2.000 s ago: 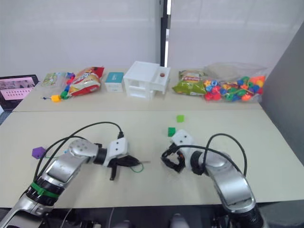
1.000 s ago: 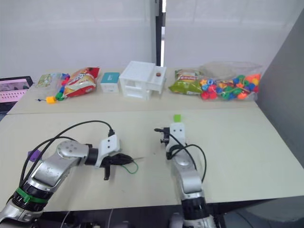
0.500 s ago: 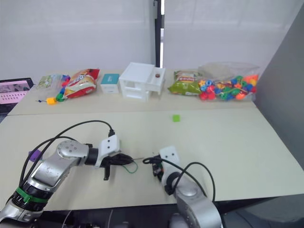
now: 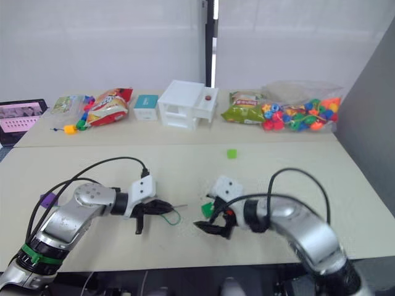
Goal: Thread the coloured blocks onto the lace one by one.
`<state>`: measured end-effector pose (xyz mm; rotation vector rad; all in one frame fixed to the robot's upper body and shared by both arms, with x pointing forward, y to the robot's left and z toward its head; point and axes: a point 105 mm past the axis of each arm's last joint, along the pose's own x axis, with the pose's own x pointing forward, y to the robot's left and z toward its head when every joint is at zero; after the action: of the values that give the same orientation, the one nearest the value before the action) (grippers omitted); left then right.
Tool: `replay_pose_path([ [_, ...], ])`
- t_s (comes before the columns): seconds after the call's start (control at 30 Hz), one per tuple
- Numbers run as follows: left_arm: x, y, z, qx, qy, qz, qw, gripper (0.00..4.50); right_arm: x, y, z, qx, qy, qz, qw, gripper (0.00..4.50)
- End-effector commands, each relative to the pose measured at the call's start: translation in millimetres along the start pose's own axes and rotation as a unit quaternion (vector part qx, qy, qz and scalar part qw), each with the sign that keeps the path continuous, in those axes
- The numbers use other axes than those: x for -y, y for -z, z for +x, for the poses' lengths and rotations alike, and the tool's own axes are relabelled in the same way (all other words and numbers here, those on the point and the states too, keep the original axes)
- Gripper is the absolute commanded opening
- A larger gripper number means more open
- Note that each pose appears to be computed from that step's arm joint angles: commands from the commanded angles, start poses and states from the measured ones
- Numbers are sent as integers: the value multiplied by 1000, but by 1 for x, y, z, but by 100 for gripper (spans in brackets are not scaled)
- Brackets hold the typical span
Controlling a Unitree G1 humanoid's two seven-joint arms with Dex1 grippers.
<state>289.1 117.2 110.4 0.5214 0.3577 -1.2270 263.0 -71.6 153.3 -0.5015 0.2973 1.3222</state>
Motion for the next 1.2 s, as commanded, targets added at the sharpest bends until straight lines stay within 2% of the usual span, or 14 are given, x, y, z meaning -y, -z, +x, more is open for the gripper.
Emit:
replay_pose_path([
  [0.03,8,-6,-4,7,14,6,1000,0,14,1,8,-30,-74,-115,990,446],
  [0.17,20,-9,-5,11,25,-2,1000,0,26,18,15,-74,-137,-210,965,446],
  [0.37,33,-8,-5,13,23,-10,1000,0,31,41,21,-89,-205,-263,938,446],
  [0.47,38,-8,-5,14,23,-12,1000,0,38,41,23,-77,-200,-265,940,368],
  [0.7,41,-10,-1,9,25,-5,1000,0,37,52,21,-64,-156,-214,962,125],
  [0.9,28,-18,17,-16,-4,12,1000,0,25,58,24,-59,-96,-145,983,120],
  [1.2,30,-37,35,-12,13,15,1000,0,9,54,30,-70,-66,-111,989,120],
])
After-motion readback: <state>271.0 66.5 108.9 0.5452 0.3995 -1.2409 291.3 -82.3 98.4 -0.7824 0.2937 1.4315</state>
